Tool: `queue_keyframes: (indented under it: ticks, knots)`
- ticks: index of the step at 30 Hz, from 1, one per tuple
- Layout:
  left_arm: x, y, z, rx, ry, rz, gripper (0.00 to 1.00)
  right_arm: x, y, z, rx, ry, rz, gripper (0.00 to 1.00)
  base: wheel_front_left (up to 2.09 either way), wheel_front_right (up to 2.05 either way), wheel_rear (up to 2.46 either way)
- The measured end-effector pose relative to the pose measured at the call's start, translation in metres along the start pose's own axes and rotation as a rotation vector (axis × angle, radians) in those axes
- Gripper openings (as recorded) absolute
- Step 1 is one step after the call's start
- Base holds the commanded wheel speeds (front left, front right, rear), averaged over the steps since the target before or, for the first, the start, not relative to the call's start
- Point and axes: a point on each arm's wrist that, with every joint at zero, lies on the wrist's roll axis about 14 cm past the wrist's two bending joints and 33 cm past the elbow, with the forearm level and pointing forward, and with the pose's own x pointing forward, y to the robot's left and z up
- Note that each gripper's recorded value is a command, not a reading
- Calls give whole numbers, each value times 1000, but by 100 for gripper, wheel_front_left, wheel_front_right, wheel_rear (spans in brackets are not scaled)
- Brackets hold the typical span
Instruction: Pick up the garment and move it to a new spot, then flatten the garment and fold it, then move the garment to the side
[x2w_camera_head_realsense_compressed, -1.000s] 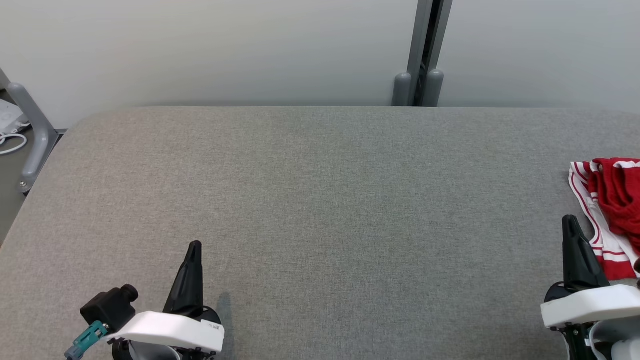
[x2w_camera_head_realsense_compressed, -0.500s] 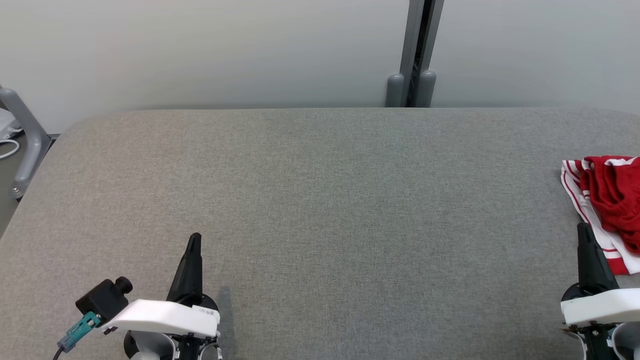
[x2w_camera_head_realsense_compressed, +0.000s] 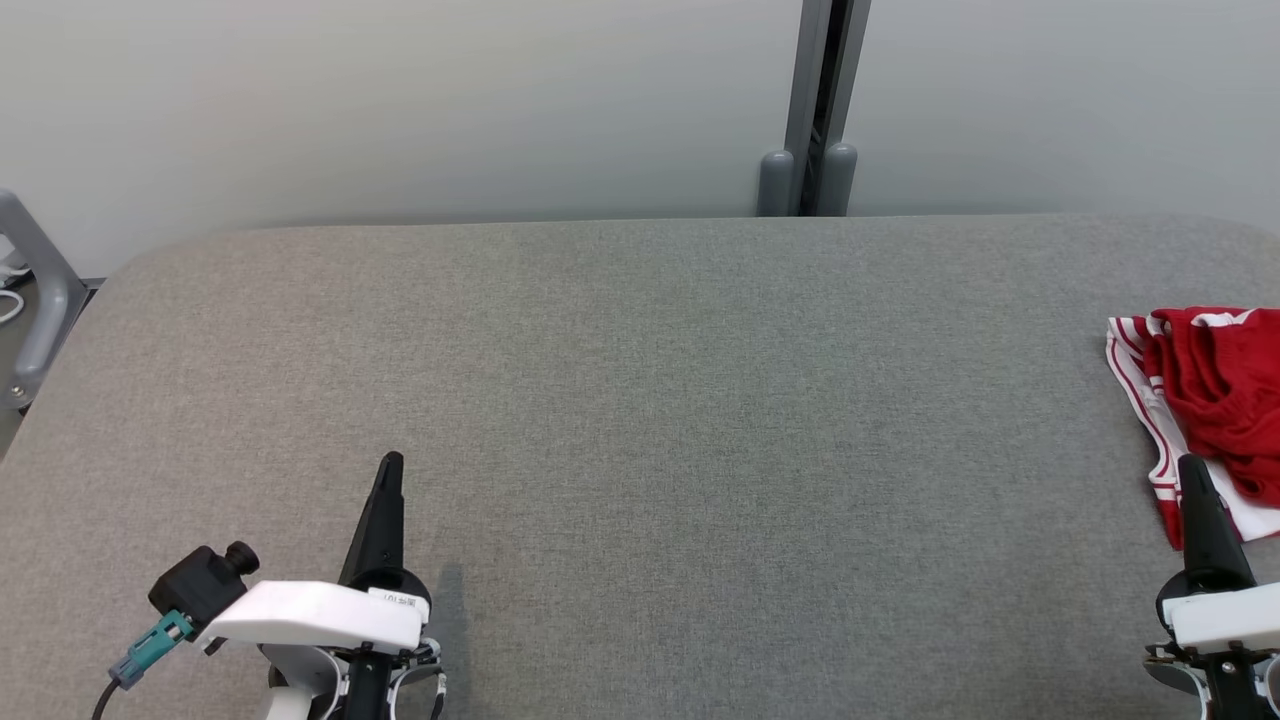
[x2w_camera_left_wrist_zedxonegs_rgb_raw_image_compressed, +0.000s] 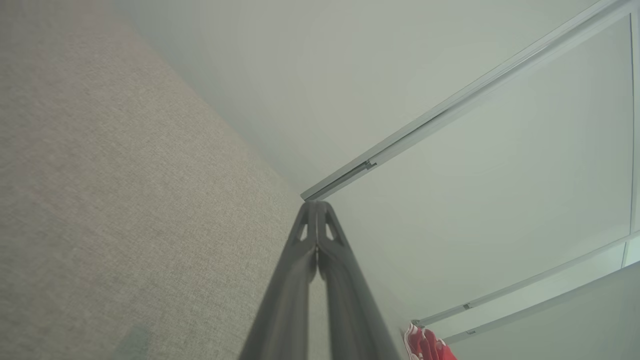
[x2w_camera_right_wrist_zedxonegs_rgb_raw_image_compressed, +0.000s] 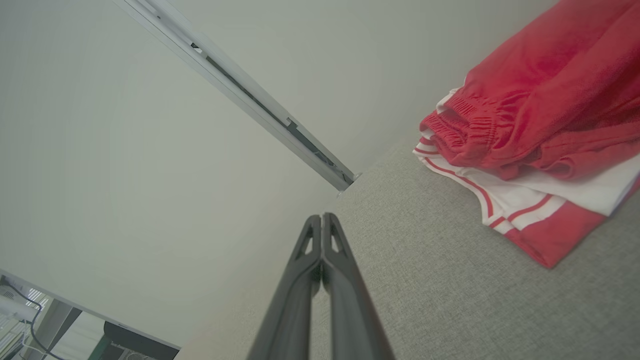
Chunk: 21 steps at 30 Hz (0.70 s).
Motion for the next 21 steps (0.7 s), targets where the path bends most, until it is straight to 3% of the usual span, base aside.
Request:
queue_keyframes:
  ticks: [21]
  knots:
    - [12, -12, -7, -202, 41, -25, 0, -9, -16, 15, 266, -24, -34, 0, 0, 0, 0]
